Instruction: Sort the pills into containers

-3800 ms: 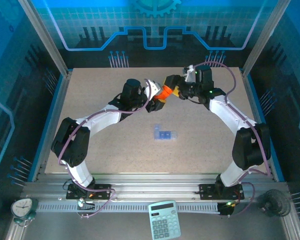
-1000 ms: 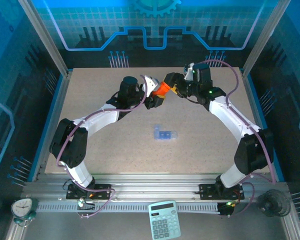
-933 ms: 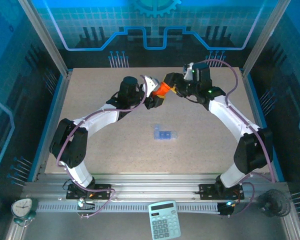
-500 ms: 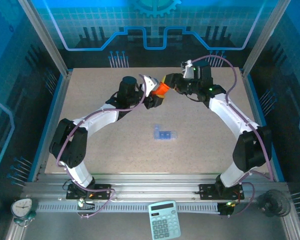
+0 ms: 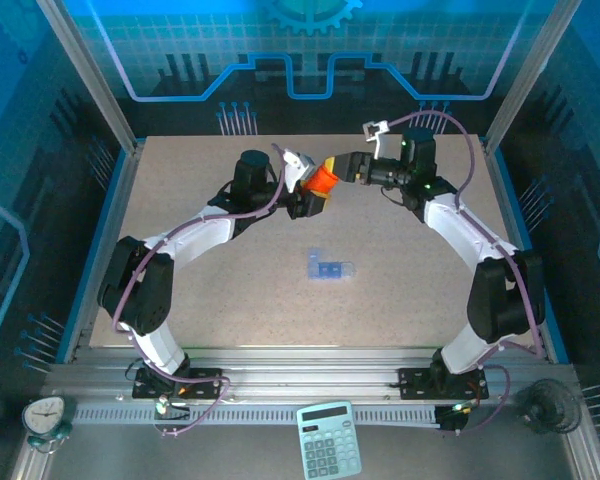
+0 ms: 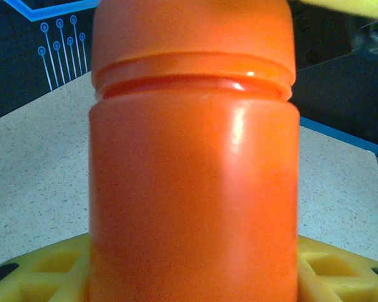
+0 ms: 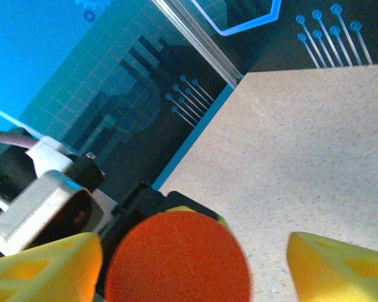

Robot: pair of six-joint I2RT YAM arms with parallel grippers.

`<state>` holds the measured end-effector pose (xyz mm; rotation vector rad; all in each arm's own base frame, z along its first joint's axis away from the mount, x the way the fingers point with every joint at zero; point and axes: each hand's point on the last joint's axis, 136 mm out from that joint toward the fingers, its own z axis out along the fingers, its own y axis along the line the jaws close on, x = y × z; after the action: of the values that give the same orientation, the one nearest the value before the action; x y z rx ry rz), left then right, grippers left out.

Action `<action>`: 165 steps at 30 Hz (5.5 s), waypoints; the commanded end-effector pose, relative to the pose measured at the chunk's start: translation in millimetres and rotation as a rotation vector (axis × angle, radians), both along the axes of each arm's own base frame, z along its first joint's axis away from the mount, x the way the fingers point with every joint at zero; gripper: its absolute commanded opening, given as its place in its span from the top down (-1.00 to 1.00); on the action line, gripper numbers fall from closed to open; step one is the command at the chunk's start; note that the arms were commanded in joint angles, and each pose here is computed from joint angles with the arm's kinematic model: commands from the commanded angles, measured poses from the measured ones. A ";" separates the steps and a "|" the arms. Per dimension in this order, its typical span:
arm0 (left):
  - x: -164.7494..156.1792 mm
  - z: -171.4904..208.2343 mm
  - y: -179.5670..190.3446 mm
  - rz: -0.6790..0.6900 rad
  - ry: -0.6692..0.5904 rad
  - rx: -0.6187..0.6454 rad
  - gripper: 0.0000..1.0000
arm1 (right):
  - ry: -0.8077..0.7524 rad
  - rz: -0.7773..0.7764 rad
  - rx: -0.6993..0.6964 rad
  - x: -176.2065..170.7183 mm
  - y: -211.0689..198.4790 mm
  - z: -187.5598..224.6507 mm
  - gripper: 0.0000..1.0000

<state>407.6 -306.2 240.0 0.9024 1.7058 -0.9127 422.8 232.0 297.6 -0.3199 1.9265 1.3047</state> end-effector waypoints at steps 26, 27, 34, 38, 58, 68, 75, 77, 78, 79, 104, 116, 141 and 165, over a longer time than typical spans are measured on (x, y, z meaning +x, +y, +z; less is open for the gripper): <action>16.9 -2.4 7.0 0.085 -0.112 0.070 0.74 | 0.375 -0.426 0.061 0.4 -9.9 1.2 -0.69; 16.7 -3.1 6.3 0.084 -0.111 0.073 0.74 | 0.374 -0.417 0.059 0.7 -6.2 1.2 -0.69; 13.4 -3.5 4.4 0.075 -0.111 0.079 0.74 | 0.373 -0.383 0.034 3.0 10.2 -1.9 -0.63; 12.8 -3.0 2.9 0.072 -0.113 0.077 0.74 | 0.379 -0.362 0.025 4.8 16.8 -3.7 -0.54; -2.0 19.8 0.9 -0.051 -0.001 -0.048 0.73 | -0.148 0.061 -0.046 -13.6 11.4 39.6 0.00; -0.4 20.5 2.0 -0.058 0.028 -0.065 0.73 | -0.100 0.076 0.056 -10.9 4.9 52.7 -0.61; 11.7 6.6 11.0 0.029 -0.034 0.031 0.74 | 0.169 -0.201 0.111 12.5 -25.4 33.2 -0.69; 13.6 3.2 11.3 0.046 -0.054 0.061 0.74 | 0.220 -0.256 0.100 13.1 -28.5 25.3 -0.69; 13.8 0.9 11.2 0.049 -0.062 0.075 0.74 | 0.253 -0.286 0.083 12.0 -29.3 20.1 -0.69; 14.9 -0.4 11.8 0.055 -0.070 0.086 0.74 | 0.265 -0.303 0.068 10.7 -28.6 17.9 -0.70; 12.9 -7.7 2.0 0.046 -0.093 0.131 0.74 | 0.393 -0.278 -0.076 2.4 15.4 -26.5 -0.65; 10.8 -11.2 3.3 0.048 -0.090 0.137 0.75 | 0.403 -0.311 -0.069 3.9 -3.5 -32.6 -0.65; 13.6 -8.9 -3.1 0.044 -0.083 0.118 0.75 | 0.403 -0.219 -0.039 2.8 14.4 -34.1 -0.05; -12.2 15.9 -3.6 -0.161 0.145 -0.060 0.74 | -0.160 0.006 -0.092 2.7 -25.6 8.9 0.12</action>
<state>399.4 -313.1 241.7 0.9468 1.7607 -1.0882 412.4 231.1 295.7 -0.4821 1.9224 1.2572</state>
